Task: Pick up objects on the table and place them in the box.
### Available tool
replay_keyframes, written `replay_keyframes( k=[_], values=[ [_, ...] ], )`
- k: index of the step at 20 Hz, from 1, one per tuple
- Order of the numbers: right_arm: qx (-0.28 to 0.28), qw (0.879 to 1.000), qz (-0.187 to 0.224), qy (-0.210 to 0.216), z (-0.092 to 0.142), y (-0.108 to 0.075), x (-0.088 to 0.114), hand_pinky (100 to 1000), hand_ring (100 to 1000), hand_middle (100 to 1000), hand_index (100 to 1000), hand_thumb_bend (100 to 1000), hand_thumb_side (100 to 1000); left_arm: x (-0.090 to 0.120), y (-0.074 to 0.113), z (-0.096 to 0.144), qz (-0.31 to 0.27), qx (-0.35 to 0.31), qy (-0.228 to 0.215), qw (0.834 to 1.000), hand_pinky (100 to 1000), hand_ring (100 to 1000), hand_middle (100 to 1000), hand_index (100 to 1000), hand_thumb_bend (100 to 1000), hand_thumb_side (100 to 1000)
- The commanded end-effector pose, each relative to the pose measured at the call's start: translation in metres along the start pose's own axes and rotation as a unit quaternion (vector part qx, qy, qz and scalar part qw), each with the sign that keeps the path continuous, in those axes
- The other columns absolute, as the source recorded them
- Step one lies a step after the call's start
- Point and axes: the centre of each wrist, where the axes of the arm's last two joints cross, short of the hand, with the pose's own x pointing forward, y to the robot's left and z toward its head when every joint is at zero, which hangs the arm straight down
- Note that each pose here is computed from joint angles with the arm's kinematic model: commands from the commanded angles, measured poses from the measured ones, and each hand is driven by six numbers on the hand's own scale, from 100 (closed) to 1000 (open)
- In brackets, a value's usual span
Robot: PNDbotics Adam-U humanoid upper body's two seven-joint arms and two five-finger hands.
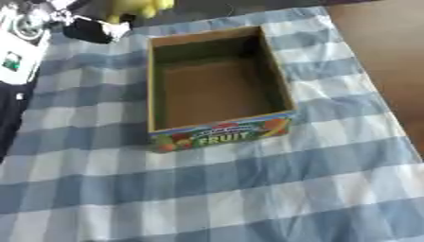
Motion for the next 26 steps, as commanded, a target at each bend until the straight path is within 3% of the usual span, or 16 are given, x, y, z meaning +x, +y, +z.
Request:
replay_keyframes(
  k=[1,8,13,22,26],
  values=[
    [-0.012,1.0,-0.011,-0.017,-0.007,-0.001,0.007,923,868,658,830,100,704,0.008,-0.001,-0.007,-0.047,-0.008,-0.013,0.999,695,780,708,723,100,245],
    [-0.031,0.999,-0.022,-0.025,-0.01,0.0,0.008,922,864,656,827,100,700,0.004,-0.03,-0.013,-0.099,-0.056,-0.027,0.993,703,775,695,720,100,244],
    [-0.038,0.998,-0.037,-0.029,-0.011,0.004,0.01,923,864,655,825,100,701,0.002,-0.046,-0.019,-0.115,-0.054,-0.051,0.991,702,771,681,718,100,245],
    [-0.035,0.998,-0.052,-0.024,-0.01,0.01,0.012,927,866,653,825,100,704,0.006,-0.056,-0.029,-0.177,-0.042,-0.072,0.981,726,763,650,732,100,231],
    [-0.032,0.998,-0.051,-0.021,-0.008,0.01,0.011,928,867,653,826,100,707,0.005,-0.048,-0.028,-0.223,-0.039,-0.052,0.973,736,750,624,715,100,228]
  ],
)
